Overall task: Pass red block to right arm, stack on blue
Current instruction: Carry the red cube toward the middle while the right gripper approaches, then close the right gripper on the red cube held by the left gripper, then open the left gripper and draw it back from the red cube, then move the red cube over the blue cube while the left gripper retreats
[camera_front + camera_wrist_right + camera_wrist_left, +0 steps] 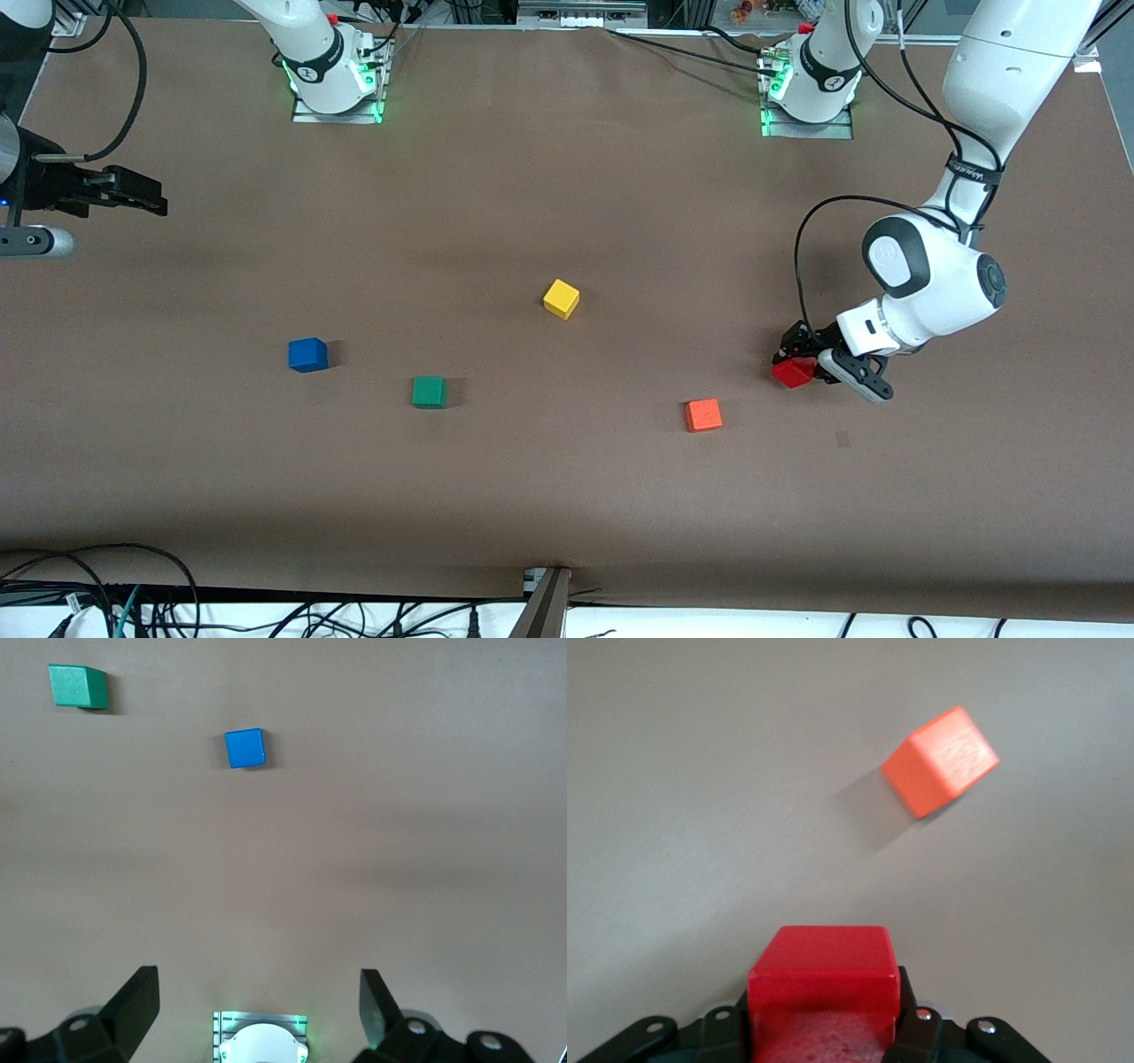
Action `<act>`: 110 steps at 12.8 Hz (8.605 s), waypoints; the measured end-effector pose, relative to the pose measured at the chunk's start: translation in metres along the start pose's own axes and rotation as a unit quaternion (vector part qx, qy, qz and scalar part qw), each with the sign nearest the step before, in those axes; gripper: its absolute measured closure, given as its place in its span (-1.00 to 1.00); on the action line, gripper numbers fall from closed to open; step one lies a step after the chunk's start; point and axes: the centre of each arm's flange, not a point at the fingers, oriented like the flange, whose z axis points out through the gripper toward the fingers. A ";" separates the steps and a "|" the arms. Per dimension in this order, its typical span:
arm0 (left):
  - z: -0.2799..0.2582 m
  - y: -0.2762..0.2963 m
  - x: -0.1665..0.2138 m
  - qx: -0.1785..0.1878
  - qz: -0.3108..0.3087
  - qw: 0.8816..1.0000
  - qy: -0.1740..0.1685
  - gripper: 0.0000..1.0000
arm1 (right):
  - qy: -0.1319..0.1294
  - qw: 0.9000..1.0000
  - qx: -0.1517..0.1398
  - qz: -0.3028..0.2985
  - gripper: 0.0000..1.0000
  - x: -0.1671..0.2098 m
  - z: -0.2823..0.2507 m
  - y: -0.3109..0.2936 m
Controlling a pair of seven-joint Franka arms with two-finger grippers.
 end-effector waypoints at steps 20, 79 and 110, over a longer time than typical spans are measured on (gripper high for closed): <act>0.006 0.143 0.081 -0.311 0.250 0.891 0.215 -0.12 | -0.092 0.967 0.234 -0.043 -1.00 0.066 0.097 -0.086; 0.156 0.340 0.102 -0.344 0.151 0.798 0.472 -0.90 | -0.097 0.768 0.632 0.041 -0.10 0.128 0.286 -0.281; -0.017 0.210 0.099 -0.285 0.106 0.939 -0.159 -1.00 | -0.029 0.981 0.166 -0.093 -0.10 0.144 0.257 -0.131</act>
